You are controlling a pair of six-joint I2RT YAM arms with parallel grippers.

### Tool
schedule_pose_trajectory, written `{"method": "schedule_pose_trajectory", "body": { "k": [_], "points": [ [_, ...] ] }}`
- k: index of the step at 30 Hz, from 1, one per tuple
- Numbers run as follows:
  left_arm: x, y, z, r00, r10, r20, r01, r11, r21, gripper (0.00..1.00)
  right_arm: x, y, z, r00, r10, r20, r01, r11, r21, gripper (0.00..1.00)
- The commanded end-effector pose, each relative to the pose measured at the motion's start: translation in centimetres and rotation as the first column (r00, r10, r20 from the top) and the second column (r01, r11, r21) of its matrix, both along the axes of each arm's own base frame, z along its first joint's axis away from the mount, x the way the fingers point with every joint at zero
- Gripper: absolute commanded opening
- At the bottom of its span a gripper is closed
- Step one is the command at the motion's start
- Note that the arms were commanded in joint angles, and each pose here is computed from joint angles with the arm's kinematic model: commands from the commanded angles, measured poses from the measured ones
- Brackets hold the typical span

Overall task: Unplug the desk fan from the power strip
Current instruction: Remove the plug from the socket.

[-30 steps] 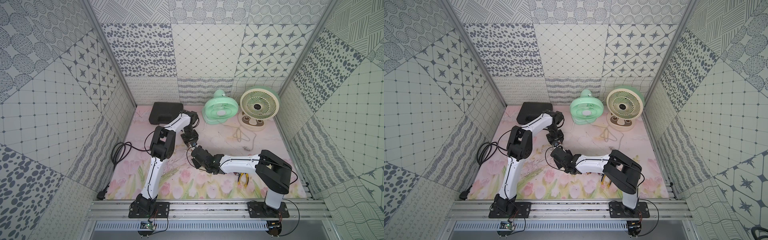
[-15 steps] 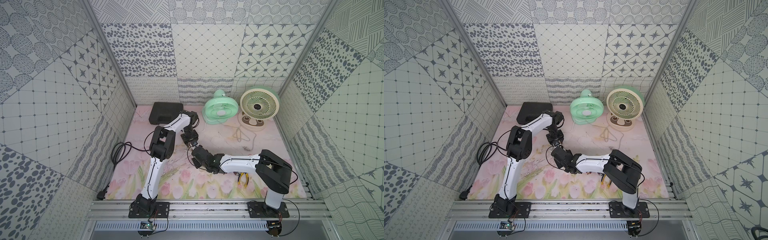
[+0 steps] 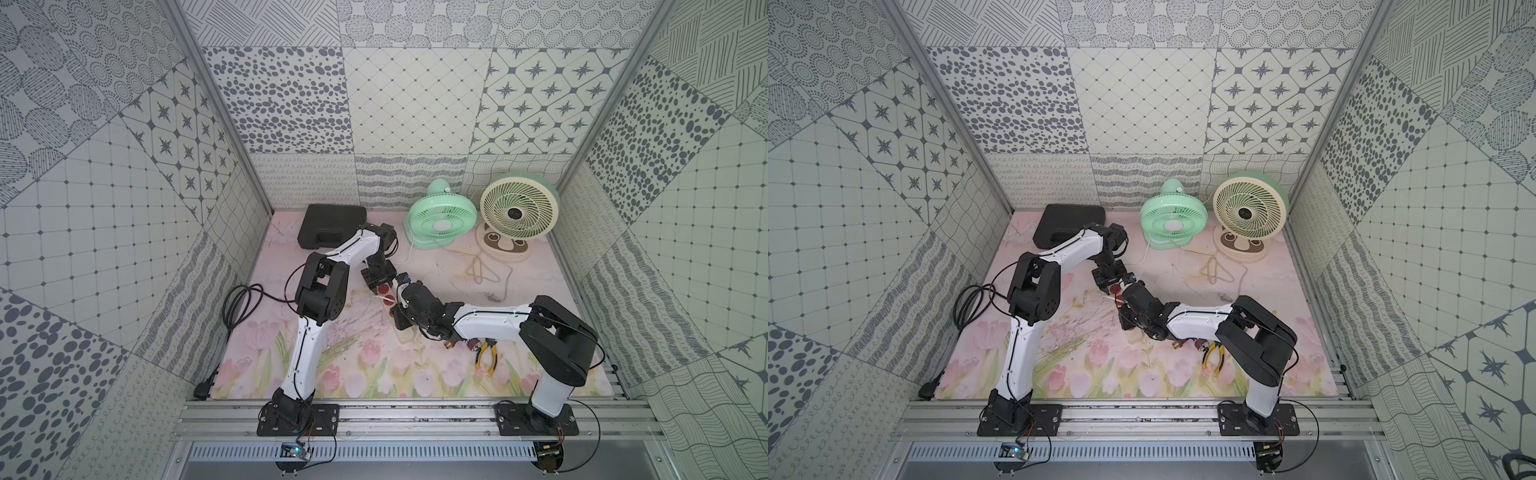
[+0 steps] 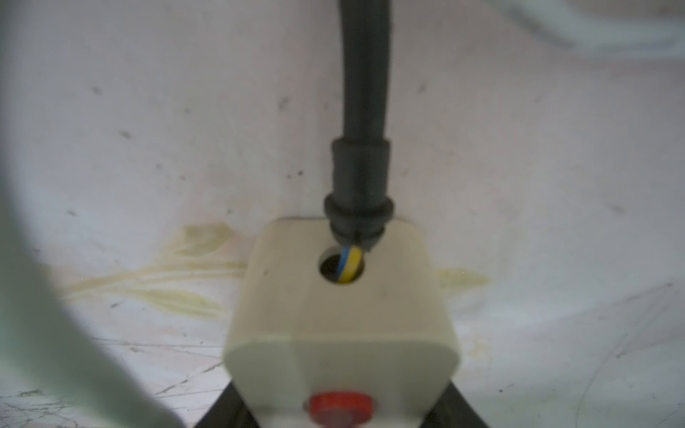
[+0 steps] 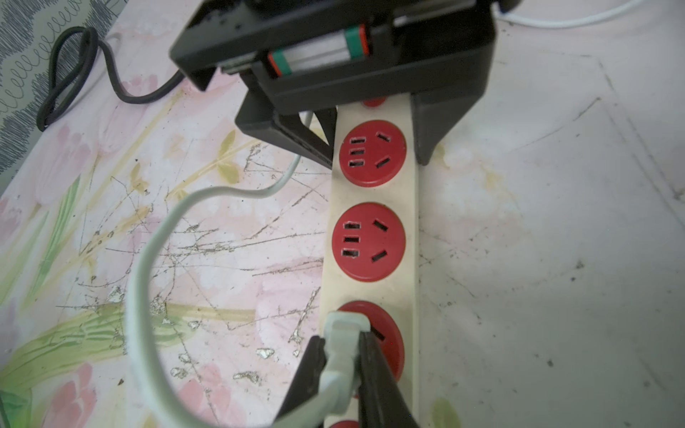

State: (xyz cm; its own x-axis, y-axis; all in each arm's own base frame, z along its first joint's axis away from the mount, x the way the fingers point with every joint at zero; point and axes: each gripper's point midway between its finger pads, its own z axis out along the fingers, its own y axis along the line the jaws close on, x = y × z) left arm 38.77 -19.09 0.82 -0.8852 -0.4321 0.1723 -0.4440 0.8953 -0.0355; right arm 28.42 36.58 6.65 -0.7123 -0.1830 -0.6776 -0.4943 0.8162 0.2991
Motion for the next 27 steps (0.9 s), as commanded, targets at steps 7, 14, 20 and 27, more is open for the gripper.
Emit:
{"method": "schedule_pose_trajectory", "body": {
  "k": [7,14,20,27],
  "points": [
    [-2.9,3.8,-3.1,0.991,-0.055,-0.118,0.076,0.981,0.18,0.0,0.9,-1.3,1.9,0.997,-0.052,0.062,0.054,0.998,-0.017,0.0],
    [-2.8,3.6,-3.1,0.992,-0.055,-0.116,0.075,0.982,0.172,0.0,0.1,-0.1,2.2,0.988,0.002,0.152,0.019,0.991,-0.133,0.0],
    [-2.8,3.4,-3.2,0.992,-0.055,-0.117,0.073,0.984,0.16,0.0,-0.9,1.4,2.2,0.97,0.076,0.232,-0.017,0.968,-0.249,0.0],
    [-2.6,3.0,-2.8,0.994,-0.058,-0.092,0.07,0.989,0.133,0.0,-1.1,1.8,2.8,0.961,0.097,0.26,-0.025,0.963,-0.27,0.0]
  ]
}}
